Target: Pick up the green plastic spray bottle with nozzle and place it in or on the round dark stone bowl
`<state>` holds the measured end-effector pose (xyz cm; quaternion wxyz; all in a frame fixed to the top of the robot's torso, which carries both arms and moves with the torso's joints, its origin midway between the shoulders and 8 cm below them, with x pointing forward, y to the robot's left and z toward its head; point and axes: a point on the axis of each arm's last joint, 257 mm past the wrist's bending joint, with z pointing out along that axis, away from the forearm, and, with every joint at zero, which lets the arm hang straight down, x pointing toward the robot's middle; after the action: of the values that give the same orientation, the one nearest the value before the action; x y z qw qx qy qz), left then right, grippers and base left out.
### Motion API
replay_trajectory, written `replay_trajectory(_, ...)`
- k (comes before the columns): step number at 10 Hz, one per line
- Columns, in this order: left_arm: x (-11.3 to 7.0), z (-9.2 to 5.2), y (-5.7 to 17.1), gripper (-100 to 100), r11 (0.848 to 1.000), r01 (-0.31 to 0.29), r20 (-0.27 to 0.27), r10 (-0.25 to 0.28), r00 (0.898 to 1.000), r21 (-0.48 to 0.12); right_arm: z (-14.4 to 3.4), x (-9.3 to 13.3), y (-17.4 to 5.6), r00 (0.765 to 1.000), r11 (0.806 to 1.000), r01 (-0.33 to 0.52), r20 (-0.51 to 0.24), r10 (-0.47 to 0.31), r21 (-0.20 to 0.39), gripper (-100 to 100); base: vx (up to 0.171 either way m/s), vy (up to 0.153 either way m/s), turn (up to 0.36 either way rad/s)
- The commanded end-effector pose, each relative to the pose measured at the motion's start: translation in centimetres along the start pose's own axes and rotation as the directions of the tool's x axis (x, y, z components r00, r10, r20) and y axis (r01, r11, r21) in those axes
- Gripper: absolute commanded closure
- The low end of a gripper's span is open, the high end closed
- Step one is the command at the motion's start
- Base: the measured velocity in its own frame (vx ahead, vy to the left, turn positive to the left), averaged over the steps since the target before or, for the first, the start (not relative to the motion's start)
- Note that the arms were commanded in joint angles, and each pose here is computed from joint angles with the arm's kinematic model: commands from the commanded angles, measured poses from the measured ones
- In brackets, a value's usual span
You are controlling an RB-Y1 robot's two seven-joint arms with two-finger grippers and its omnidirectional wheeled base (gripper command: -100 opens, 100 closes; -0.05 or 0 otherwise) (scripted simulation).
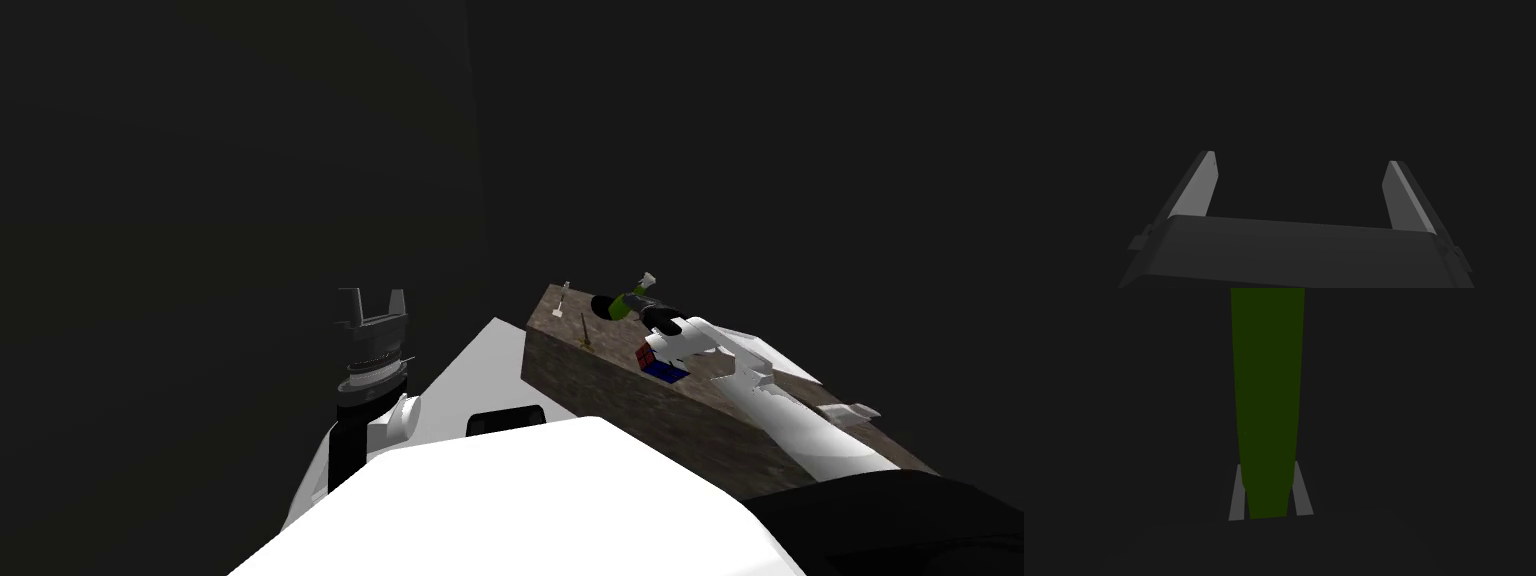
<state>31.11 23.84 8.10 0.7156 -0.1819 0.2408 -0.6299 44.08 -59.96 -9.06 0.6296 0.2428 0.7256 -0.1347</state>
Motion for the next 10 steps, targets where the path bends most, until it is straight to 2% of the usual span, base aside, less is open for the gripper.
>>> replay_trajectory(1,0.0,0.0,0.0,0,1.0,0.0,0.0,0.0,1.0,0.0,0.3,0.0,-1.1,1.0,0.999,0.017,-0.02,-0.016,0.034,100,0.092,-0.069,0.102)
replay_trajectory(9,0.0,0.0,0.0,0,1.0,0.0,0.0,0.0,1.0,0.0,0.9,-0.4,-6.4,0.992,0.978,0.1,-0.096,-0.084,0.182,100,0.105,-0.075,0.089)
replay_trajectory(10,0.0,0.0,0.0,0,1.0,0.0,0.0,0.0,1.0,0.0,0.8,-0.4,-6.0,0.993,0.981,0.093,-0.09,-0.078,0.168,100,0.043,-0.035,0.017)
